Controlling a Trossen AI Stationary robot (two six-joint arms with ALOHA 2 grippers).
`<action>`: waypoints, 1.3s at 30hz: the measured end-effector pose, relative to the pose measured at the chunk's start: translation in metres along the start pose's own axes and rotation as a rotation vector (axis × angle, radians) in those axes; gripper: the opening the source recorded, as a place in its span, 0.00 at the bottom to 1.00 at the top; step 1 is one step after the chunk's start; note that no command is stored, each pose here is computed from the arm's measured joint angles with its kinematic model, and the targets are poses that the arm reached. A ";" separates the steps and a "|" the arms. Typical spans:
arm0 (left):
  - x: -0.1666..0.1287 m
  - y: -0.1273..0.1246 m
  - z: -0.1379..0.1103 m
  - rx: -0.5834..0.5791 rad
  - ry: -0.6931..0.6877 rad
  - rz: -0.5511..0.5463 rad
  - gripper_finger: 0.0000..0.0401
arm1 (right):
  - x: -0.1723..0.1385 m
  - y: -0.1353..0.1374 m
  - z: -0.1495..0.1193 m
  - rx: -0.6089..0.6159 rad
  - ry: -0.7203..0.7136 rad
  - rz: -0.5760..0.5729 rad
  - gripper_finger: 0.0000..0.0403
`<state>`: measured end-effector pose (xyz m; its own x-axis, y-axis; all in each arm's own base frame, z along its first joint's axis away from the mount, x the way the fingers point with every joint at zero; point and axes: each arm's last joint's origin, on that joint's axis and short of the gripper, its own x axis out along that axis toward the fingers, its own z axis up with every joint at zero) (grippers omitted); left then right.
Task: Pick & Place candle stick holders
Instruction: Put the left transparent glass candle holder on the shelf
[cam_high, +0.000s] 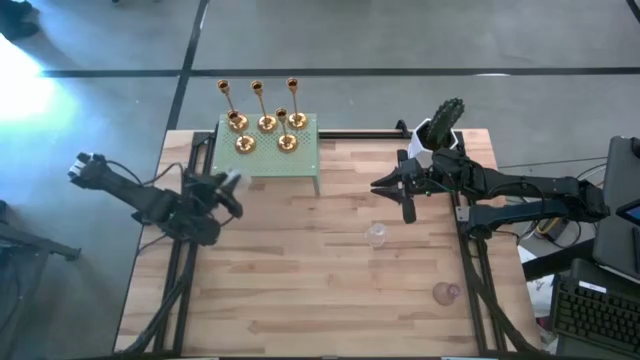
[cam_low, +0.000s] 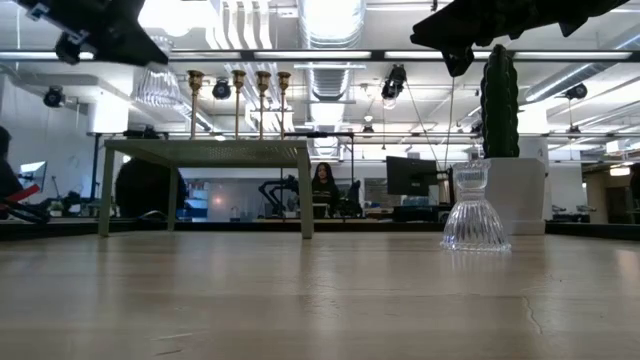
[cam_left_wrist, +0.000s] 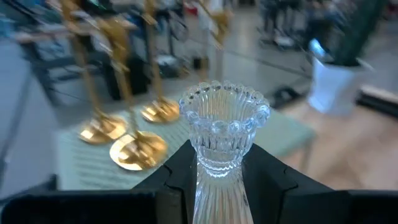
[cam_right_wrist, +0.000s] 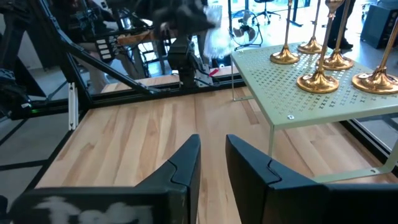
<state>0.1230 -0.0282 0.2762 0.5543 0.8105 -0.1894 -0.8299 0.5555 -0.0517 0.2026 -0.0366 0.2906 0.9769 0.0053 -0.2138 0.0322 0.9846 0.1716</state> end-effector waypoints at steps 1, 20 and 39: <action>0.000 0.002 0.003 -0.010 -0.024 0.023 0.26 | 0.000 0.000 0.000 0.000 0.000 0.000 0.17; 0.035 0.033 0.000 -0.081 0.043 0.345 0.26 | 0.000 0.000 0.000 0.000 0.000 0.000 0.23; 0.050 0.037 -0.017 -0.132 0.026 0.431 0.26 | 0.000 0.000 0.000 0.000 0.000 0.000 0.18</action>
<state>0.1186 0.0301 0.2486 0.1558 0.9569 -0.2453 -0.9866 0.1383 -0.0869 0.2026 -0.0366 0.2906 0.9769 0.0053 -0.2138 0.0322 0.9847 0.1714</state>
